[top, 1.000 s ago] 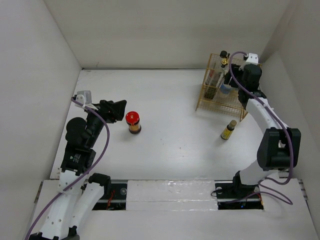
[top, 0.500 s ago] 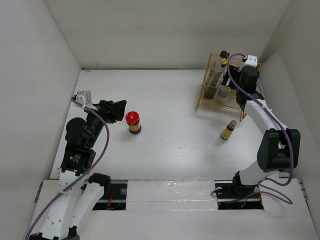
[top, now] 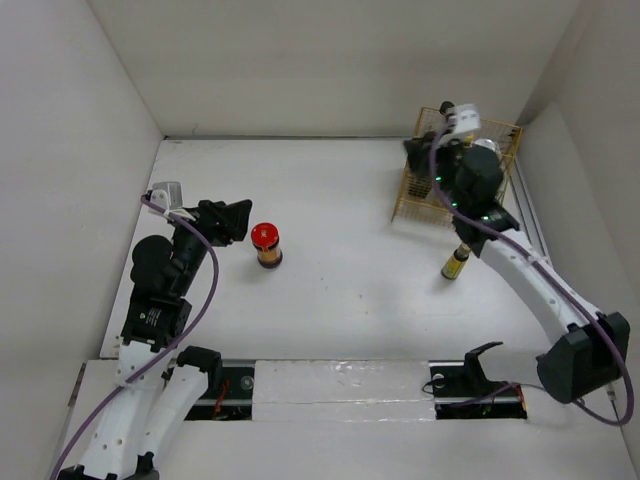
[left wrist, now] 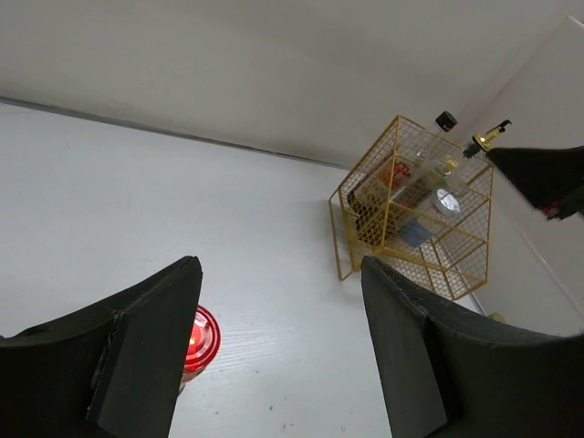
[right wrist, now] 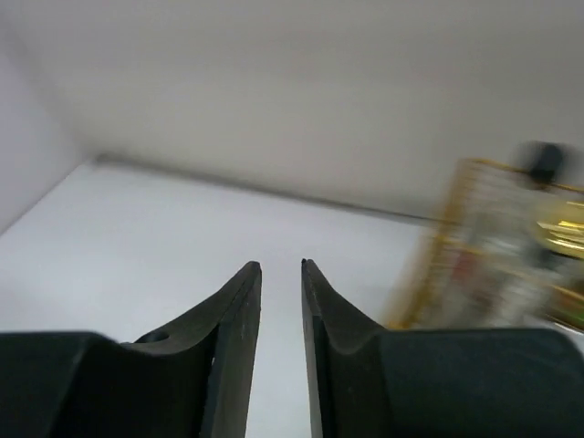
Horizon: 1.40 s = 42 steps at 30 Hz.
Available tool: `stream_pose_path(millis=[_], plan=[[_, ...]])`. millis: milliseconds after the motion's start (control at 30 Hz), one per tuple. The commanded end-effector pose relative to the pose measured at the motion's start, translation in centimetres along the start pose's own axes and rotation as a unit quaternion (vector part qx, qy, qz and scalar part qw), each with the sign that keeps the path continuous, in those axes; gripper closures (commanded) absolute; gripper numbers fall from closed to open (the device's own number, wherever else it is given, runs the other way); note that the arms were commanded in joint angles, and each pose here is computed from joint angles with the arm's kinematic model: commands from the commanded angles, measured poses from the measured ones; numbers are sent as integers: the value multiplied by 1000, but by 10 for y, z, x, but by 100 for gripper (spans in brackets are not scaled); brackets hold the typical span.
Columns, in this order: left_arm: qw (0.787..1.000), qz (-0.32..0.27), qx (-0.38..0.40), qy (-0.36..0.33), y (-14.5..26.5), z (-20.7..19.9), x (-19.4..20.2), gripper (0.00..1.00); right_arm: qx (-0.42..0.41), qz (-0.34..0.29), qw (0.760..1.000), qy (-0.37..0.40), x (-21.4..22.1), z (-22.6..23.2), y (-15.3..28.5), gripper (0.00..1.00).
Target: Organize the condiment bottles
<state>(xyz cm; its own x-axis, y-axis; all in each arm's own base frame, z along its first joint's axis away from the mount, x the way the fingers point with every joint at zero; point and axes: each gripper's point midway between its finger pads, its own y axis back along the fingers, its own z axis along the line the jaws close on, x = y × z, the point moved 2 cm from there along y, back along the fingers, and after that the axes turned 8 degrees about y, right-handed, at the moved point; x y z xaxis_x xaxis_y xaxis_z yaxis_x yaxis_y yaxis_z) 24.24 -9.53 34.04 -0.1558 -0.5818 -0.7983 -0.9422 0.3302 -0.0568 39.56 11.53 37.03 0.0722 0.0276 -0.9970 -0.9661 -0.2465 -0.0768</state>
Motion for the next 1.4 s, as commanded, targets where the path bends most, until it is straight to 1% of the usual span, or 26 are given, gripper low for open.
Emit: stream_pose_path(millis=[0, 33, 67, 133, 167, 267, 300, 367, 467, 500, 533, 633, 733, 800, 867, 900, 933, 967, 1067, 1100, 1133, 1200, 1233, 1300, 1333, 1367], plan=[[999, -32, 4, -5, 3, -6, -15, 34, -224, 30, 974, 33, 45, 128, 0, 67], [999, -31, -4, -4, 3, -3, -15, 35, -255, 31, 965, 41, 48, 152, 0, 41], [999, -33, -9, -4, 4, -3, -17, 35, -282, 53, 956, 60, 73, 173, -4, 30], [999, -42, -10, -4, 6, -4, -20, 35, -344, 65, 934, 72, 88, 222, 6, 12], [999, -50, -11, -4, 9, -4, -23, 35, -357, 90, 926, 82, 111, 236, 5, 9], [999, -53, -14, 1, 9, -4, -24, 35, -417, 99, 899, 97, 126, 277, 18, 0], [999, -50, -10, 0, 9, -5, -23, 35, -429, 118, 890, 98, 143, 286, 19, 0], [999, -49, -10, 0, 9, -5, -23, 35, -457, 126, 874, 107, 152, 307, 26, 0], [999, -47, -7, 0, 9, -6, -22, 35, -474, 137, 861, 120, 164, 331, 28, 0], [999, -47, -7, 0, 9, -6, -22, 35, -475, 128, 862, 125, 160, 335, 22, 0], [999, -47, -7, 0, 9, -6, -22, 35, -480, 137, 857, 126, 172, 342, 22, 0], [999, -47, -7, 0, 9, -6, -22, 35, -488, 145, 851, 127, 184, 356, 14, 0], [999, -43, -2, 0, 9, -7, -21, 35, -487, 142, 853, 122, 187, 366, 2, 0], [999, -43, -2, 0, 11, -6, -20, 35, -487, 151, 851, 123, 200, 371, -4, 0], [999, -40, -5, 0, 8, -5, -18, 35, -486, 158, 851, 117, 208, 376, -8, 3], [999, -40, -5, 0, 8, -5, -18, 35, -482, 143, 857, 116, 200, 377, -13, 5], [999, -40, -5, 0, 8, -5, -18, 35, -477, 146, 859, 111, 204, 378, -15, 13], [999, -43, -2, 0, 8, -6, -20, 35, -477, 146, 860, 111, 204, 378, -15, 36], [999, -40, 2, 0, 8, -7, -19, 35, -469, 121, 870, 96, 187, 377, -16, 54], [999, -40, 2, 0, 8, -7, -19, 35, -467, 109, 873, 89, 174, 373, -11, 56], [999, -40, 2, 0, 8, -7, -19, 35, -465, 83, 878, 76, 156, 372, -10, 58], [999, -40, 2, 0, 8, -7, -19, 35, -449, 70, 888, 63, 140, 353, -8, 58], [999, -36, -1, 0, 6, -6, -17, 35, -442, 29, 895, 47, 97, 342, -3, 59], [999, -33, 2, 0, 6, -7, -16, 35, -412, -2, 910, 38, 66, 311, -5, 59], [999, -33, 2, 0, 6, -7, -16, 35, -398, -26, 917, 35, 39, 290, 6, 59], [999, -33, 2, 0, 6, -7, -16, 35, -381, -37, 923, 35, 26, 274, 8, 59]])
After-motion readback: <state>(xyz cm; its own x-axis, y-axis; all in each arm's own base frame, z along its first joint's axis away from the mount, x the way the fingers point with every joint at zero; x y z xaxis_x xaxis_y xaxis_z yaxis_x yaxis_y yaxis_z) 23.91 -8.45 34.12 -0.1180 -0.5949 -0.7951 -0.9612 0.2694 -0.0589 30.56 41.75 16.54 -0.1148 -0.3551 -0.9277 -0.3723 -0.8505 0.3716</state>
